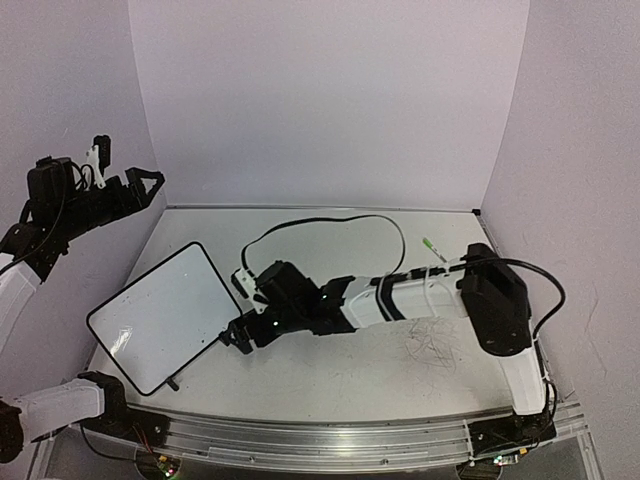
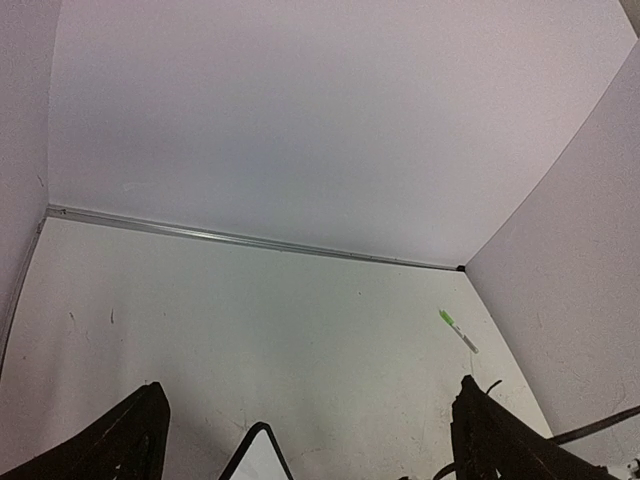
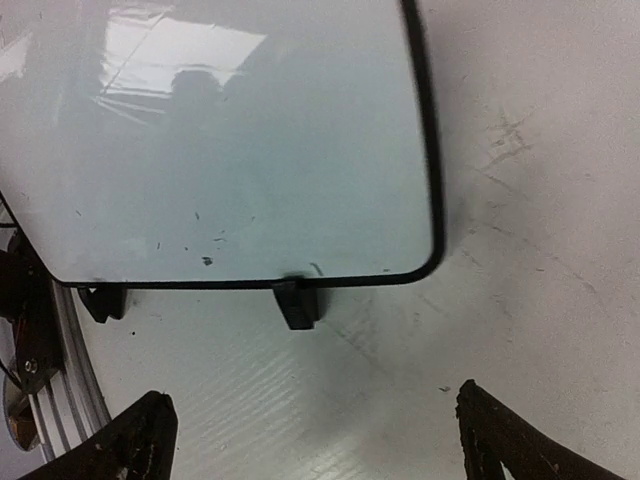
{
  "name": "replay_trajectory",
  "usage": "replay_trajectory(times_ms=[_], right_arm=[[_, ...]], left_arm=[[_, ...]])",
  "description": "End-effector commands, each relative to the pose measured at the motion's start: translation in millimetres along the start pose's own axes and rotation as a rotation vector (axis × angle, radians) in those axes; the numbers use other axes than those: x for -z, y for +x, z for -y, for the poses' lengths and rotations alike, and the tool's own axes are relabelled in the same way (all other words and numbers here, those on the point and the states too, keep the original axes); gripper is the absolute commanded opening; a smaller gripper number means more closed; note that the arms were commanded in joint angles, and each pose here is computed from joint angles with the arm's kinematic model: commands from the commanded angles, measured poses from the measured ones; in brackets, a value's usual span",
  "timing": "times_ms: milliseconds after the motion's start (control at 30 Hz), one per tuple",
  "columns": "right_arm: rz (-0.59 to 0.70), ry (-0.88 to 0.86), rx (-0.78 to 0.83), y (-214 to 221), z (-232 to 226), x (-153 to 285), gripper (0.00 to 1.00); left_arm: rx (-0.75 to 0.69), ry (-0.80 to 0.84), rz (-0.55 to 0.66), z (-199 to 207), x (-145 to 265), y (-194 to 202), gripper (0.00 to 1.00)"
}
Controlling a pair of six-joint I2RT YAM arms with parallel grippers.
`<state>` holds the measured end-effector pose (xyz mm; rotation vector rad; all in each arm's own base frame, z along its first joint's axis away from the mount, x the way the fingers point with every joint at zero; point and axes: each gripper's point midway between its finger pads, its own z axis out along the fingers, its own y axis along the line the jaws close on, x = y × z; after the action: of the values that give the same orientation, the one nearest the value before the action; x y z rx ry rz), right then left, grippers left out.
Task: Write a sentence on the whiteboard
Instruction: Move the whiteboard to the center of the board.
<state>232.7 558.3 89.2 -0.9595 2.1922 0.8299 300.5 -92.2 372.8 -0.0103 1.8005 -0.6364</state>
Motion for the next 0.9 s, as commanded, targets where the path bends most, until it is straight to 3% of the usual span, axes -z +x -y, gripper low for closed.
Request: replay_trajectory(times_ms=[0,467,867], right_arm=[[-0.012,0.033,0.014,4.1,-14.1,-25.7,0.96],[-0.006,0.136,0.085,23.2,-8.2,-75.6,0.68],[0.074,0.174,0.150,6.4,-12.9,-89.5,0.52]], left_arm=[[-0.014,0.019,-0.007,2.6,4.3,4.6,0.99],[-0.025,-0.009,-0.010,-1.7,10.3,8.4,0.99],[-0.035,-0.045,-0.014,-7.6,12.9,10.3,0.99]])
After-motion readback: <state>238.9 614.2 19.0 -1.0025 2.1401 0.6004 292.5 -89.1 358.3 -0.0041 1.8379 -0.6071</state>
